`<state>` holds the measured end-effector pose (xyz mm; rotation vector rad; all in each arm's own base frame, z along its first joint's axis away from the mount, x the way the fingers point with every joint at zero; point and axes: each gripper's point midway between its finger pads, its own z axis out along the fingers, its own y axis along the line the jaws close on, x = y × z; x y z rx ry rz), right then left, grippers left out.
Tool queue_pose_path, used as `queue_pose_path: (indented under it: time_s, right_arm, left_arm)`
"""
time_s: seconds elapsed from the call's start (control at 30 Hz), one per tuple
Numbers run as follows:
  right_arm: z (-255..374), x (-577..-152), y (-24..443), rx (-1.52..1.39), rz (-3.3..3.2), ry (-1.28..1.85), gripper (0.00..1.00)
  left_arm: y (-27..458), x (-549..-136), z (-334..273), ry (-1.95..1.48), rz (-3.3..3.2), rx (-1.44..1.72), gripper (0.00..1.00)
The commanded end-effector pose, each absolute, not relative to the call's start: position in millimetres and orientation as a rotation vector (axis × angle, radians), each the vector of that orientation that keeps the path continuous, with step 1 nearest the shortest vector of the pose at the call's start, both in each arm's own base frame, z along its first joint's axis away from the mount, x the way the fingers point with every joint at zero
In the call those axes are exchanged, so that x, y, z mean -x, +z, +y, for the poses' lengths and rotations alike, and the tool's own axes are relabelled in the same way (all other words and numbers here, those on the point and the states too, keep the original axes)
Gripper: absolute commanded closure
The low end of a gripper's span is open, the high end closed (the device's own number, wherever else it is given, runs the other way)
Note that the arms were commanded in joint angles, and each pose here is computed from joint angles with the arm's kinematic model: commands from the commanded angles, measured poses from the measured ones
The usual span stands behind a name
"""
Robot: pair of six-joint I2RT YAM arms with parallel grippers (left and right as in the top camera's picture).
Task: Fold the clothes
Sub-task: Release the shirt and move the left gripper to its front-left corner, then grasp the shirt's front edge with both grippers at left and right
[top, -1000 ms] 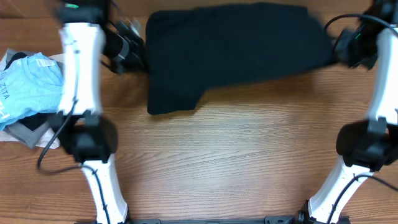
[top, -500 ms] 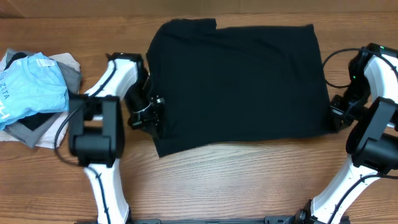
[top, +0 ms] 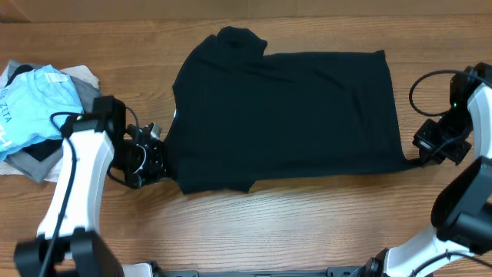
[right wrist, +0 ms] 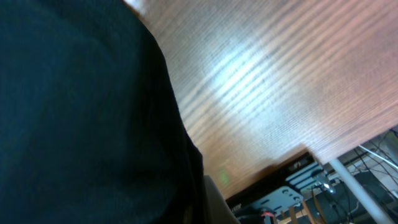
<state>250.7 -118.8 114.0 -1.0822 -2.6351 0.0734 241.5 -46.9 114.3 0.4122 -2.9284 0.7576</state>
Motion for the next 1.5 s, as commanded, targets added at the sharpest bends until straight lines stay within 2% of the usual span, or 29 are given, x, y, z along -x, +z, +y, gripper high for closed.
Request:
queue_pose_path:
  time_s: [0.0, 0.1, 0.2, 0.57, 0.83, 0.97, 1.0, 1.13, 1.3, 1.47]
  right_arm:
    - [-121, -232, 111, 1.11, -2.613, 0.103, 0.96]
    - [-121, -226, 103, 1.111, -2.598, 0.107, 0.96]
    - [-127, -238, 95, 1.136, -2.65, 0.109, 0.96]
    - [-134, -338, 90, 1.27, -3.016, -0.183, 0.96]
    - [-137, -372, 97, 1.271, -3.156, -0.222, 0.96]
    - [-122, -392, 101, 1.18, -3.25, -0.233, 0.95]
    - [-119, -394, 101, 1.158, -3.266, -0.233, 0.91]
    - [-117, -400, 103, 1.14, -3.297, -0.201, 0.91]
    - [-121, -406, 105, 1.15, -3.324, -0.185, 0.96]
    - [-123, -412, 108, 1.157, -3.354, -0.188, 0.96]
  left_arm:
    - [129, -235, -48, 0.789, -2.97, -0.426, 0.96]
    - [131, -234, -48, 0.789, -2.974, -0.426, 0.96]
    - [126, -247, -46, 0.8, -3.017, -0.439, 0.96]
    - [102, -338, -37, 0.932, -3.151, -0.69, 0.96]
    - [78, -374, -38, 0.986, -3.21, -0.653, 0.96]
    - [79, -396, -38, 1.032, -3.274, -0.657, 0.96]
    - [79, -399, -39, 1.039, -3.282, -0.655, 0.96]
    - [81, -412, -45, 1.058, -3.343, -0.603, 0.96]
    - [80, -423, -36, 0.954, -3.431, -0.621, 0.92]
    - [80, -426, -32, 0.917, -3.458, -0.634, 0.89]
